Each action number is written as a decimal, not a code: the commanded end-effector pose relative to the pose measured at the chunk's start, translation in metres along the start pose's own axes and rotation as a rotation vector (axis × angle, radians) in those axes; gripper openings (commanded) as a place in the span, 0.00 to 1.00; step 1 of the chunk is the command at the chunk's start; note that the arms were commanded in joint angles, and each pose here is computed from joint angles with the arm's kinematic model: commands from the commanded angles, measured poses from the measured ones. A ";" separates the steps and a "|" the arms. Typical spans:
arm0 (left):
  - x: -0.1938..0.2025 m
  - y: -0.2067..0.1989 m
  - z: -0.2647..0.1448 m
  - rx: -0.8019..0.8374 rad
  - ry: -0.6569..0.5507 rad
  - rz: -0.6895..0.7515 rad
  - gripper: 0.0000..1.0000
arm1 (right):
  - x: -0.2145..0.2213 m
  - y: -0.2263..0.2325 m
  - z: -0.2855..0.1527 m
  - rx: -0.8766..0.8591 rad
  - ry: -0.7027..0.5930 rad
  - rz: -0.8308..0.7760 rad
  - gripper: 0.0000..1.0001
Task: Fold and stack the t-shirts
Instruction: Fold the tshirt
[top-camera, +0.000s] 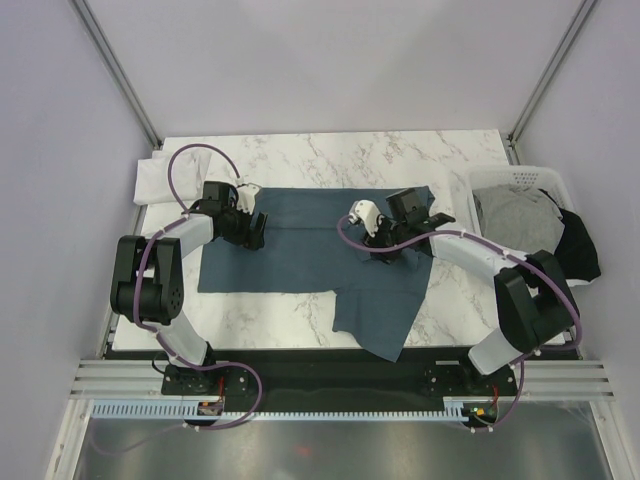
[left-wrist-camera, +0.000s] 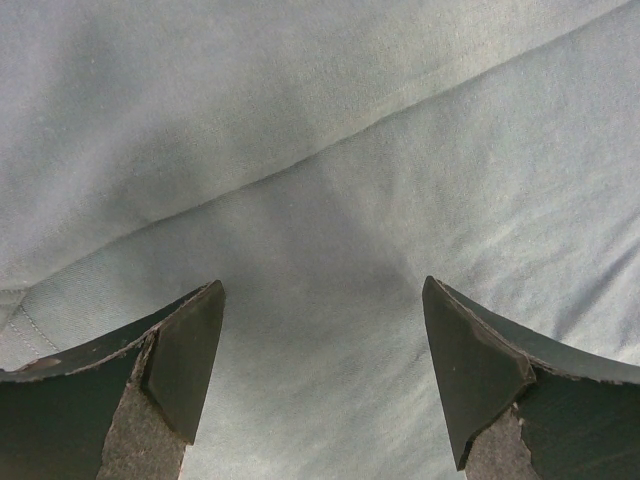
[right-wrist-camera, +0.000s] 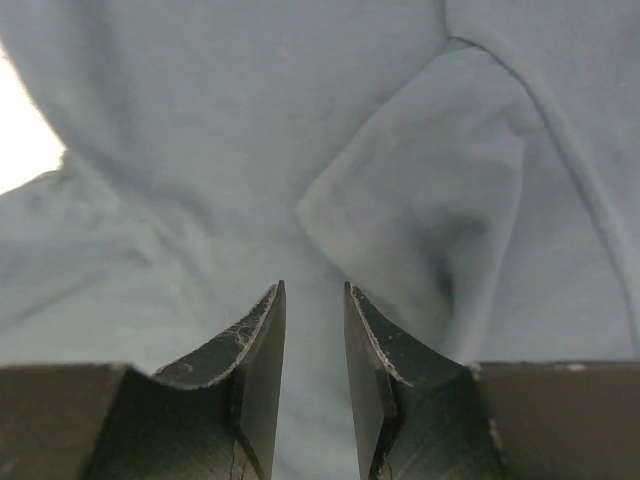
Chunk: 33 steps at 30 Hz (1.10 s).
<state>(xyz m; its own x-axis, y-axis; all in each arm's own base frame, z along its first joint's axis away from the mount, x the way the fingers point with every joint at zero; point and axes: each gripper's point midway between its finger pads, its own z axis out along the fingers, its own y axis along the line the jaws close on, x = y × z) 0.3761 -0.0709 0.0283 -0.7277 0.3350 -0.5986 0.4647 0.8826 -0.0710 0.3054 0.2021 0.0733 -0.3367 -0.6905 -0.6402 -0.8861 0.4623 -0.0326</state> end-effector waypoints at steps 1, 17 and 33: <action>-0.016 0.003 -0.006 -0.005 -0.046 -0.001 0.87 | -0.013 -0.030 0.009 0.109 -0.016 -0.077 0.38; -0.013 0.004 -0.003 -0.006 -0.036 -0.008 0.87 | -0.012 -0.033 0.038 0.101 0.019 -0.103 0.40; -0.011 0.006 -0.002 -0.005 -0.033 -0.014 0.87 | -0.007 -0.030 0.043 0.081 0.040 -0.093 0.10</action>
<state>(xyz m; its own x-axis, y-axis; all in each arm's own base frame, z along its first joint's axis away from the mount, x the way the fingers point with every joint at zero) 0.3767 -0.0670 0.0283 -0.7316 0.3275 -0.5980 0.4555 0.8874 -0.0713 0.3364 0.2077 0.0268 -0.3059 -0.7678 -0.5630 -0.8886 0.4425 -0.1206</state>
